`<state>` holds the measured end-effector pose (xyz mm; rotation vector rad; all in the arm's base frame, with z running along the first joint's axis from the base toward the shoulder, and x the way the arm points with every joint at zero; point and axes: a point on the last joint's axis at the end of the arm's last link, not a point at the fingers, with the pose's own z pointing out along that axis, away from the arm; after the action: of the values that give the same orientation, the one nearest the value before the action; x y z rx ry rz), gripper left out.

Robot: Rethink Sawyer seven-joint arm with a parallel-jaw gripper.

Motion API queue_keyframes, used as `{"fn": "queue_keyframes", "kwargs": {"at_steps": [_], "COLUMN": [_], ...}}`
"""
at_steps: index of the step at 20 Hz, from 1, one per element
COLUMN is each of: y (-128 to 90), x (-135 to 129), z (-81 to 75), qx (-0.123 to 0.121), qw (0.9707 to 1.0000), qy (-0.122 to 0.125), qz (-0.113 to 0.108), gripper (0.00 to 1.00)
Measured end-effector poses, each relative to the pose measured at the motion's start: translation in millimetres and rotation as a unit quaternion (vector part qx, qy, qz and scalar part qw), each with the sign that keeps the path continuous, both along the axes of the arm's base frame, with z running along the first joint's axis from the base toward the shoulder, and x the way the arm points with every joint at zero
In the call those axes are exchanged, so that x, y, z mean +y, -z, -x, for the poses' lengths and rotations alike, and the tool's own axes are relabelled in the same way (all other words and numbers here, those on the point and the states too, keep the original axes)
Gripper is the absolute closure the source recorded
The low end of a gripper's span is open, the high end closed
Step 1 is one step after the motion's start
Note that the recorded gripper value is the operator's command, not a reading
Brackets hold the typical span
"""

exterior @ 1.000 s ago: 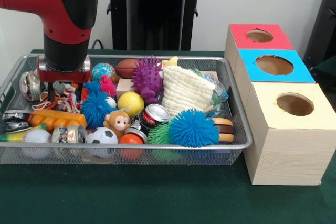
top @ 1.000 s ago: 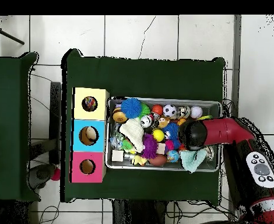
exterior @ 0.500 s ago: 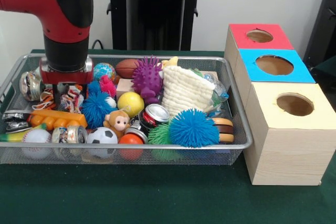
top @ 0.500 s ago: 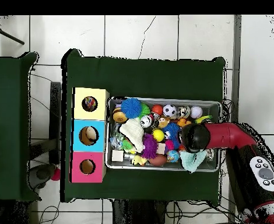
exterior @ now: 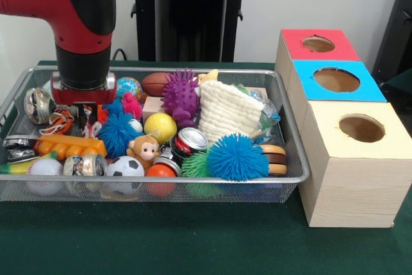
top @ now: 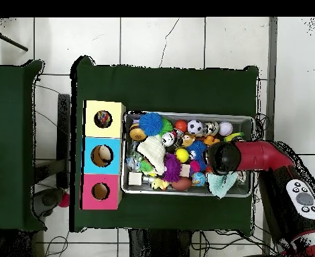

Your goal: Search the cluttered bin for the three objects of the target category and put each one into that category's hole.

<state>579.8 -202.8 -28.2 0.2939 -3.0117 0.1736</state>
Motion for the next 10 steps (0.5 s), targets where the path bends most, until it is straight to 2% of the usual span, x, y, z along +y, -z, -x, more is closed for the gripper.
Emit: {"fn": "queue_keyframes", "kwargs": {"at_steps": [7,9,10], "y": [-11,-18,-27], "x": [8,14,22], "z": [-3.2,-6.7,-13.7], "qx": [-0.001,-0.001,-0.002], "qw": [0.9998,0.9994,0.9986], "qy": [0.014,0.024,0.038], "qz": [-0.013,-0.023,-0.036], "gripper": [1.0,1.0,1.0]}}
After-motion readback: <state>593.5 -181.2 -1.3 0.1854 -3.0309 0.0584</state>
